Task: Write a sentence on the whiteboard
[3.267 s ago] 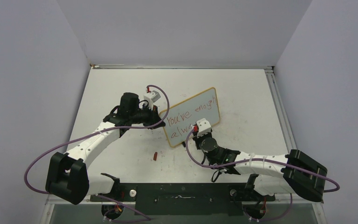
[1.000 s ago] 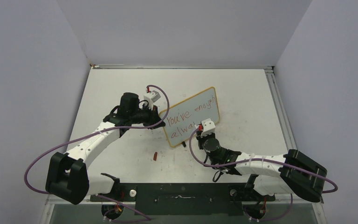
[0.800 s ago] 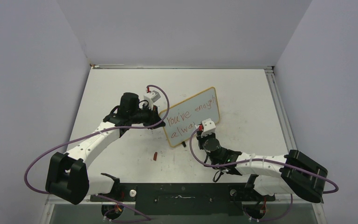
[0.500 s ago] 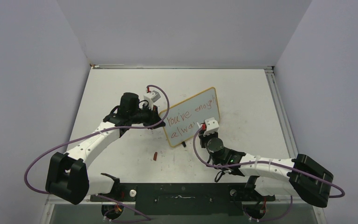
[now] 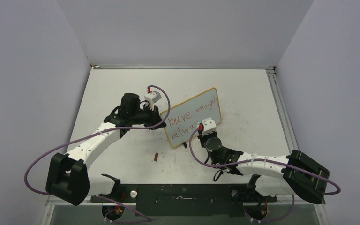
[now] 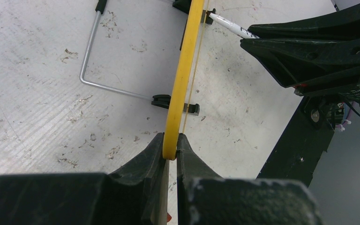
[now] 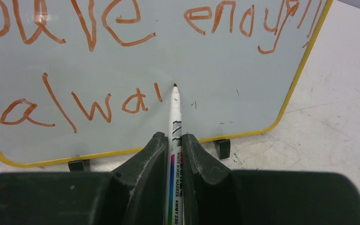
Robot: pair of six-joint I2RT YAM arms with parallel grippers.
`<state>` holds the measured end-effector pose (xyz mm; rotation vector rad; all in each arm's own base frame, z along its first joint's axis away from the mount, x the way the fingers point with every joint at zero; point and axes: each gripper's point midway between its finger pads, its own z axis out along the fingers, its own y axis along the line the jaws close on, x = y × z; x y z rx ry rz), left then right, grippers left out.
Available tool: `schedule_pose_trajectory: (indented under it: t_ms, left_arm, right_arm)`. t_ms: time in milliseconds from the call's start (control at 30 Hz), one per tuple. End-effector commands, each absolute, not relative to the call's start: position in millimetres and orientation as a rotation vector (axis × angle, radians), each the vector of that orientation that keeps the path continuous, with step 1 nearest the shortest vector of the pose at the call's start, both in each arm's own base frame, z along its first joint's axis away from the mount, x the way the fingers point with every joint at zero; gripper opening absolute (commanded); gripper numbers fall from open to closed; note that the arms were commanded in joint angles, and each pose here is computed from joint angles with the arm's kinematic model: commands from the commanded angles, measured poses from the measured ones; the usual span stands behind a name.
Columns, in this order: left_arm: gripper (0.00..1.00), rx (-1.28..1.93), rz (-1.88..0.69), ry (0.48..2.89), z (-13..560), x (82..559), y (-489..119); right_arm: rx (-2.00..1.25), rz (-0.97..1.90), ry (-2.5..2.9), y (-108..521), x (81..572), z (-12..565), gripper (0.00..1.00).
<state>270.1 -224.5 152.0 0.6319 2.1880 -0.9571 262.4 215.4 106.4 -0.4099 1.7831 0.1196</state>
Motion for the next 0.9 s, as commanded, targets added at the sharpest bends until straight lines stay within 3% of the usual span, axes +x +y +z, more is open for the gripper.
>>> schedule_pose_trajectory:
  t_ms: [0, 333, 867]
  left_arm:
    - [0.0, 0.616, -0.899, 2.247, 144.9, 269.5, -216.6]
    - [0.0, 0.617, -0.902, 2.248, 144.6, 269.3, -216.8]
    - [0.0, 0.617, -0.901, 2.247, 145.2, 268.7, -216.5]
  right_arm:
    - [-0.334, 0.154, 1.696, 223.7, 275.3, 141.7, 0.05]
    - [-0.349, 0.163, 1.736, 225.4, 274.6, 128.1, 0.05]
    - [-0.364, 0.239, 1.886, 238.6, 233.9, 70.2, 0.05]
